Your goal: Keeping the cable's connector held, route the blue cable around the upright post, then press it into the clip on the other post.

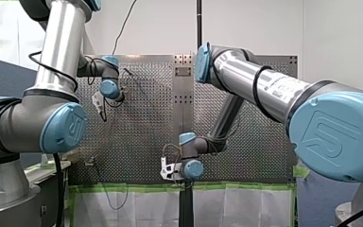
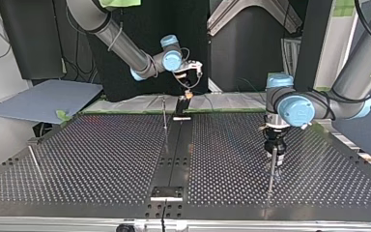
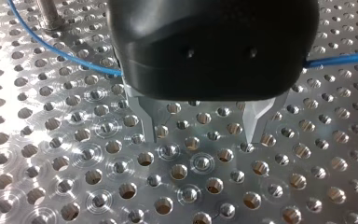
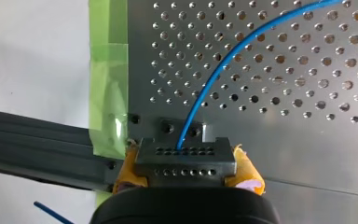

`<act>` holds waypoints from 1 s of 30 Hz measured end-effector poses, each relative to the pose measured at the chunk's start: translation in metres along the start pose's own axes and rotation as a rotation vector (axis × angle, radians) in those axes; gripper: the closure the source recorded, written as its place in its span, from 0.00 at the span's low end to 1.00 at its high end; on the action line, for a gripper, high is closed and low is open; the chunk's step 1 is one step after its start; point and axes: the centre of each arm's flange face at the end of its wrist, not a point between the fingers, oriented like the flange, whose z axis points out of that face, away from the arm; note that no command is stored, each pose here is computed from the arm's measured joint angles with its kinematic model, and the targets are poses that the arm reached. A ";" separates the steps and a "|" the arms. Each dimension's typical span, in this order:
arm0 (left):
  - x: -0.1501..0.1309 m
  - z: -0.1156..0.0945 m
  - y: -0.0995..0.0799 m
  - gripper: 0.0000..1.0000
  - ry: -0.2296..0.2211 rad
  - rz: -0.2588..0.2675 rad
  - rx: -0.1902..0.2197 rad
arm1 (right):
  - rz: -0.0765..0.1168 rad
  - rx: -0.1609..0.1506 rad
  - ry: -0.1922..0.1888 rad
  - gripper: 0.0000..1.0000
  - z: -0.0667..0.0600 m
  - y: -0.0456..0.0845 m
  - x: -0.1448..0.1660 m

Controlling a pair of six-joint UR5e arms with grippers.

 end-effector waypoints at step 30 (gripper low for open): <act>0.001 0.000 0.000 0.10 0.000 -0.003 -0.002 | 0.039 -0.143 -0.040 1.00 -0.040 0.051 -0.120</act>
